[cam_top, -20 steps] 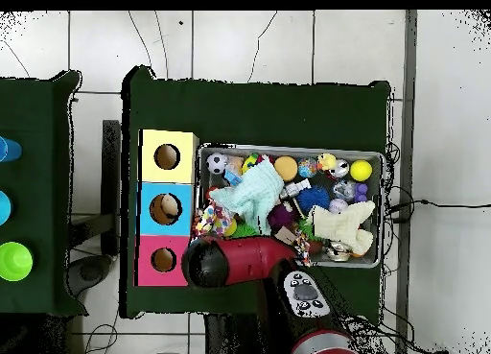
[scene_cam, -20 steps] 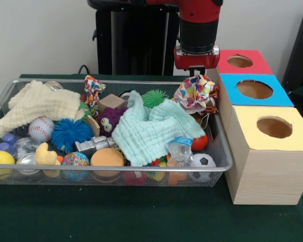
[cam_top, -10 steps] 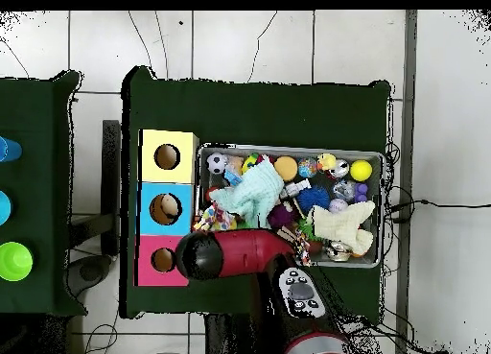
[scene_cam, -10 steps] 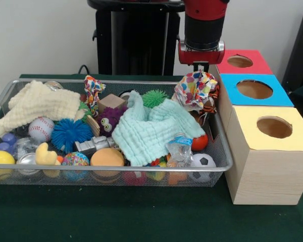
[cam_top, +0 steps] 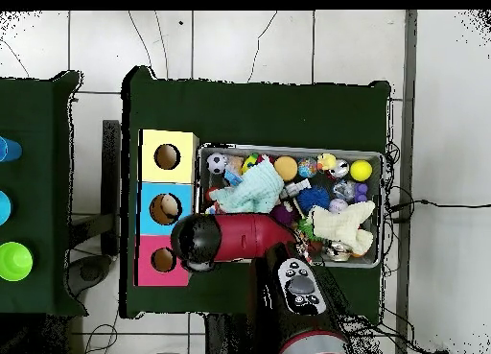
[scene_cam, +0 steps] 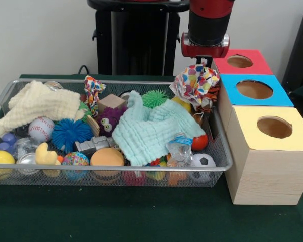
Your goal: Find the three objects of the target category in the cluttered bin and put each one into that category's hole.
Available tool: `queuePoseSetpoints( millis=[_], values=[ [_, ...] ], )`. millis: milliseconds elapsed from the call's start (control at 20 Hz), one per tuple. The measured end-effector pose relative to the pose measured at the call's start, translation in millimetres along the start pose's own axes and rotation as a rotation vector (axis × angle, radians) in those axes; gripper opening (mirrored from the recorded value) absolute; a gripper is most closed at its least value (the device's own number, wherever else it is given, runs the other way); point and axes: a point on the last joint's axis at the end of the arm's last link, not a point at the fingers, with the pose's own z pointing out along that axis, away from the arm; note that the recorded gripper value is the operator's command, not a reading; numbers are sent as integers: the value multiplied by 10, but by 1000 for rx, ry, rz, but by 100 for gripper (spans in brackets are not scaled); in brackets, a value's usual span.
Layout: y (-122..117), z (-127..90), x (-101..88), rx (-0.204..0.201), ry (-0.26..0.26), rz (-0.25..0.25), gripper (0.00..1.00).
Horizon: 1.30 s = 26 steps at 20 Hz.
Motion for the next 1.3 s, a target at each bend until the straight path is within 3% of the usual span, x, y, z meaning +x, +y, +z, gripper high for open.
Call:
queuePoseSetpoints(
  millis=[200,900,1300],
  values=[
    [7,-93,-98,-7,23,19,0],
    [-11,-335,-412,-27,25,59,0],
    [-34,-602,-557,-21,134,72,0]
  ],
)
